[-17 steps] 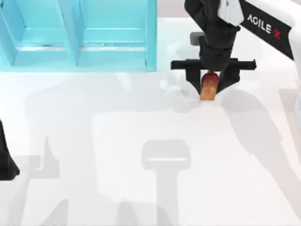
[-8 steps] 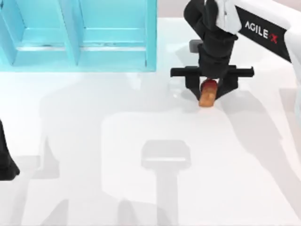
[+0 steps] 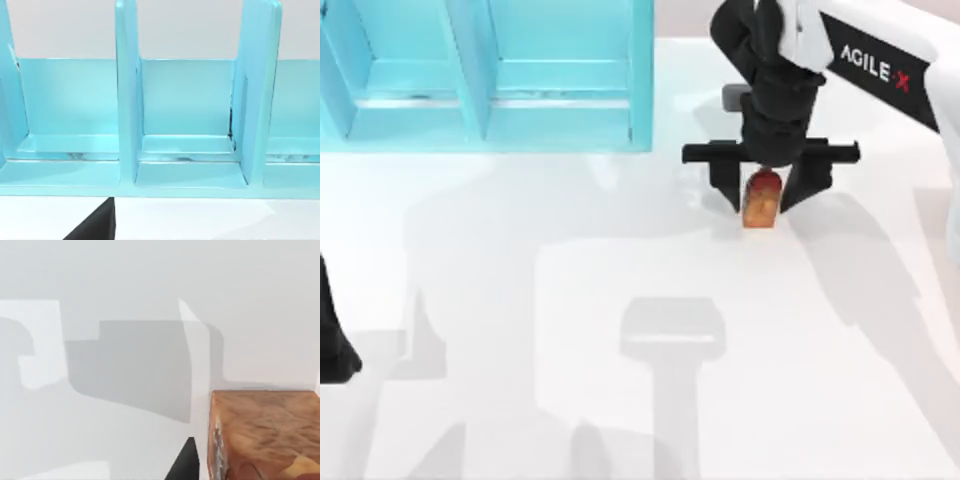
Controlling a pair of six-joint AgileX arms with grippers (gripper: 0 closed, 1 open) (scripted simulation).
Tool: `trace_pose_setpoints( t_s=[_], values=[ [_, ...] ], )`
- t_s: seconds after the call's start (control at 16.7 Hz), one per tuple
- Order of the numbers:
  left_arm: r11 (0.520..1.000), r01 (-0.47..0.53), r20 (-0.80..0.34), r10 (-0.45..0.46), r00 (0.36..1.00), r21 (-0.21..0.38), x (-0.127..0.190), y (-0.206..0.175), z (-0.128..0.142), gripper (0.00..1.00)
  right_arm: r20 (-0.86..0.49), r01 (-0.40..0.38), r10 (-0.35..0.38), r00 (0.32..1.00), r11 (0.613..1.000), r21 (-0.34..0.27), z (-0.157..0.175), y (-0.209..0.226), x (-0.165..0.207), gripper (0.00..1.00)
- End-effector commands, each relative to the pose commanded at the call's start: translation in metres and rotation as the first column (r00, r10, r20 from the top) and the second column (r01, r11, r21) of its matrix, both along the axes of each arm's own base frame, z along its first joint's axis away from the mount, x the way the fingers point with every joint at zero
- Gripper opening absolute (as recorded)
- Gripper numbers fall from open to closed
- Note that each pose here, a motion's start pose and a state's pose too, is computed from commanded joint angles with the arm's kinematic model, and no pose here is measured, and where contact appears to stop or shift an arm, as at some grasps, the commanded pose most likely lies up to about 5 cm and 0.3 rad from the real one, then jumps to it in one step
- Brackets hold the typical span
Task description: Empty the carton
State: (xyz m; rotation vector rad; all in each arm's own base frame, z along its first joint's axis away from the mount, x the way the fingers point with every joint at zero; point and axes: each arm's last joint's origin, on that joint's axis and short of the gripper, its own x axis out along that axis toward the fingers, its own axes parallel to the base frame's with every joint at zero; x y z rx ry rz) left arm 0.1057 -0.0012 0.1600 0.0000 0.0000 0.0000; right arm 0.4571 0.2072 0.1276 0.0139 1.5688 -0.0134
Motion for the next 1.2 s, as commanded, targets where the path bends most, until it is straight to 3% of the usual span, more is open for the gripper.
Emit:
trace_pose_setpoints(
  t_s=[0.18, 0.24, 0.84, 1.2],
  values=[
    [1.000, 0.000, 0.000, 0.000, 1.000, 0.000, 0.000, 0.000, 0.000, 1.00, 0.000, 0.000, 0.000, 1.000, 1.000, 0.000, 0.000, 0.000, 0.000, 0.98],
    [1.000, 0.000, 0.000, 0.000, 1.000, 0.000, 0.000, 0.000, 0.000, 1.00, 0.000, 0.000, 0.000, 1.000, 1.000, 0.000, 0.000, 0.000, 0.000, 1.00],
    [1.000, 0.000, 0.000, 0.000, 1.000, 0.000, 0.000, 0.000, 0.000, 1.00, -0.005, 0.003, -0.003, 1.000, 1.000, -0.002, 0.001, -0.001, 0.001, 1.00],
    [1.000, 0.000, 0.000, 0.000, 1.000, 0.000, 0.000, 0.000, 0.000, 1.00, 0.004, 0.007, -0.007, 1.000, 1.000, 0.006, 0.028, 0.002, 0.007, 1.00]
  ],
)
